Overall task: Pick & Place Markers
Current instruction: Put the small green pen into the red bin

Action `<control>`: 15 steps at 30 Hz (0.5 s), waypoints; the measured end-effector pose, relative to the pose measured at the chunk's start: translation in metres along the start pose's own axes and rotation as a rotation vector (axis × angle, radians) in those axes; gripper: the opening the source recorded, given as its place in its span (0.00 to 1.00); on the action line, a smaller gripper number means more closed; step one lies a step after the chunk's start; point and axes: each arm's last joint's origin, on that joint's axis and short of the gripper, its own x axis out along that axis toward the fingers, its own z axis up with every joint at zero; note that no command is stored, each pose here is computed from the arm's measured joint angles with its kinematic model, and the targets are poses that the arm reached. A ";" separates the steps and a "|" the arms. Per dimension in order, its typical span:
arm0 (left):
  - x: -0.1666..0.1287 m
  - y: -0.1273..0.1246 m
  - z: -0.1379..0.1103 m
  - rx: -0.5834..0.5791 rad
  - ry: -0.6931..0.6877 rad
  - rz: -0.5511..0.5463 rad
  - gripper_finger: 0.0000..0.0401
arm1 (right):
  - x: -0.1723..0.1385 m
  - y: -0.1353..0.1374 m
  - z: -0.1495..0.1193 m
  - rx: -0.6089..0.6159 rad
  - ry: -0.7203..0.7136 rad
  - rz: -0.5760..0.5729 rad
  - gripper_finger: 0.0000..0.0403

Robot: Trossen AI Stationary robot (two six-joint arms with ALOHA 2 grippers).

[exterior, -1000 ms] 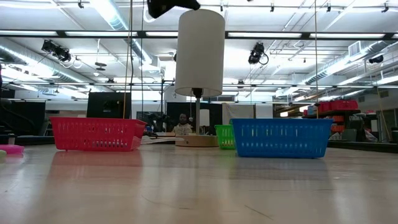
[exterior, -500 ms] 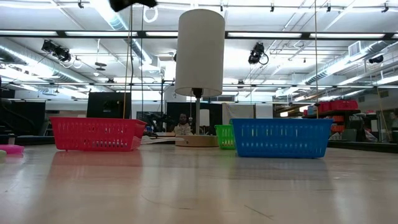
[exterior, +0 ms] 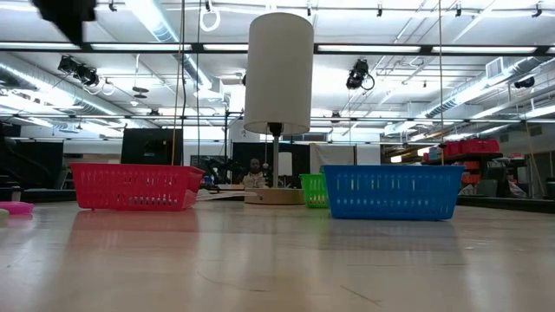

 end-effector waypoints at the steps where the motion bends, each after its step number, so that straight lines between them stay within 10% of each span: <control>1: -0.001 -0.001 -0.004 0.000 0.010 0.005 0.49 | 0.000 0.000 -0.001 -0.001 0.004 -0.001 0.47; 15: 0.003 -0.002 -0.048 -0.078 0.068 0.107 0.49 | 0.006 0.001 0.000 0.005 -0.023 0.007 0.47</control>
